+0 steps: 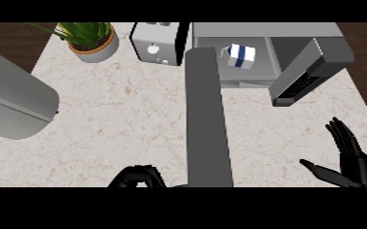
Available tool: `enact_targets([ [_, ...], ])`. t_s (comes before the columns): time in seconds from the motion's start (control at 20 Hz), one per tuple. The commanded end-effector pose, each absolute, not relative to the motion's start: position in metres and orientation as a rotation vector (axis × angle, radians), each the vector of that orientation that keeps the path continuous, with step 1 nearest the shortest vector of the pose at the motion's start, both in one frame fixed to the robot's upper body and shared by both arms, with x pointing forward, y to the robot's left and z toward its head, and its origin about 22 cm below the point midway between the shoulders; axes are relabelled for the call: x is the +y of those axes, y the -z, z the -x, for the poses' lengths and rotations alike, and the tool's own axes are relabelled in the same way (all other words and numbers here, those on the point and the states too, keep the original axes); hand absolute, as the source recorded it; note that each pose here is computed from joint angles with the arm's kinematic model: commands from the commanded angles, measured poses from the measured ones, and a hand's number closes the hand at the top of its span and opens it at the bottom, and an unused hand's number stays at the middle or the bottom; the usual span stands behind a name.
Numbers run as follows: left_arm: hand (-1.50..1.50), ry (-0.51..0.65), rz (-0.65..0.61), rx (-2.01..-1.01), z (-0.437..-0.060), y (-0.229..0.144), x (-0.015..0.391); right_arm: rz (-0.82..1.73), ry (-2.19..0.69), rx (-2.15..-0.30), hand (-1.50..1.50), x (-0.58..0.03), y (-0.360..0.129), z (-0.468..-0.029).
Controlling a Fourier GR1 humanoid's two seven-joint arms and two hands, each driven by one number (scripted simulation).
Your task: Pick up the milk, place it into the microwave and close the microwave
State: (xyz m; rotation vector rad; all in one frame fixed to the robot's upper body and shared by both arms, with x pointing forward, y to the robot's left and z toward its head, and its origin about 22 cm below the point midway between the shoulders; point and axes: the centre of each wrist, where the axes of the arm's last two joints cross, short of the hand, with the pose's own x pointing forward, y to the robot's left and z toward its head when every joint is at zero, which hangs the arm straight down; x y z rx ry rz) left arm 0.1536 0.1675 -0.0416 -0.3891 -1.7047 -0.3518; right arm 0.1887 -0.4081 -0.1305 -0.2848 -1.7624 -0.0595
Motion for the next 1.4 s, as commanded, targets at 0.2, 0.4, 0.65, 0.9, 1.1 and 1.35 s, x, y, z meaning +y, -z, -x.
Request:
enact_targets([
  [0.2, 1.5, 0.43, 0.297, -1.716, -0.195, 0.039, 0.136, 0.246, 0.12, -1.825, -1.5, -0.449, 0.126, -0.152],
  [0.4, 1.5, 0.689, 0.373, -1.56, -0.221, 0.044, 0.124, 0.192, 0.083, -1.837, -1.5, -0.449, 0.115, -0.156],
  [0.65, 1.5, 0.864, 0.454, -1.374, -0.228, 0.061, 0.089, 0.172, 0.086, -1.845, -1.5, -0.452, 0.112, -0.159],
  [0.9, 1.5, 0.951, 0.515, -1.354, -0.213, 0.078, 0.063, 0.176, 0.077, -1.868, -1.5, -0.468, 0.101, -0.163],
  [1.1, 1.5, 0.965, 0.529, -1.396, -0.218, 0.078, 0.048, 0.107, 0.042, -1.932, -1.5, -0.463, 0.09, -0.177],
  [1.35, 1.5, 0.863, 0.526, -1.511, -0.197, 0.079, 0.034, 0.017, -0.01, -1.962, -1.5, -0.44, 0.087, -0.195],
])
